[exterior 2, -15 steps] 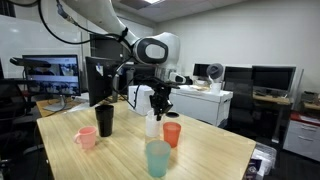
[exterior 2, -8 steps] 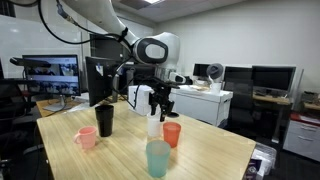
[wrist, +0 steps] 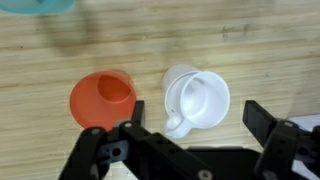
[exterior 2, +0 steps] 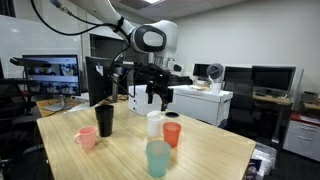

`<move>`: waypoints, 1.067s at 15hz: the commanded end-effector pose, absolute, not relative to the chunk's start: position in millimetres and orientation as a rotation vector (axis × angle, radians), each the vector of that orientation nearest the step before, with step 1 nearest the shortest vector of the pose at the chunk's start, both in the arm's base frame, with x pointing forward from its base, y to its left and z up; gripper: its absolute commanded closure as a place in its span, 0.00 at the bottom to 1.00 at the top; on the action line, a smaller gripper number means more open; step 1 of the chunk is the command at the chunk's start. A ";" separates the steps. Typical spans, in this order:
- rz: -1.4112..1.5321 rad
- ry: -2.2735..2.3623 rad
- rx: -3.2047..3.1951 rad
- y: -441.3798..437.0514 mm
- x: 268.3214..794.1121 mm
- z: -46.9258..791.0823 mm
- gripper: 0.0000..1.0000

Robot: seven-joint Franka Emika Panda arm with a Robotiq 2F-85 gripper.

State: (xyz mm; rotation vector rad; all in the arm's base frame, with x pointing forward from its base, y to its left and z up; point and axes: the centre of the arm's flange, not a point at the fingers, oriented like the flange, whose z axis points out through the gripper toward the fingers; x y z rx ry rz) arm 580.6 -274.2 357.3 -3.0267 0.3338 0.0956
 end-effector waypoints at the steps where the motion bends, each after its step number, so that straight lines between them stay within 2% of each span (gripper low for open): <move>1: 0.139 0.245 -3.001 -258.8 549.6 387.4 0.00; 10: 0.273 -0.110 -2.985 -195.2 457.4 384.1 0.00; 16: 0.364 -0.256 -2.977 -168.1 423.1 378.2 0.00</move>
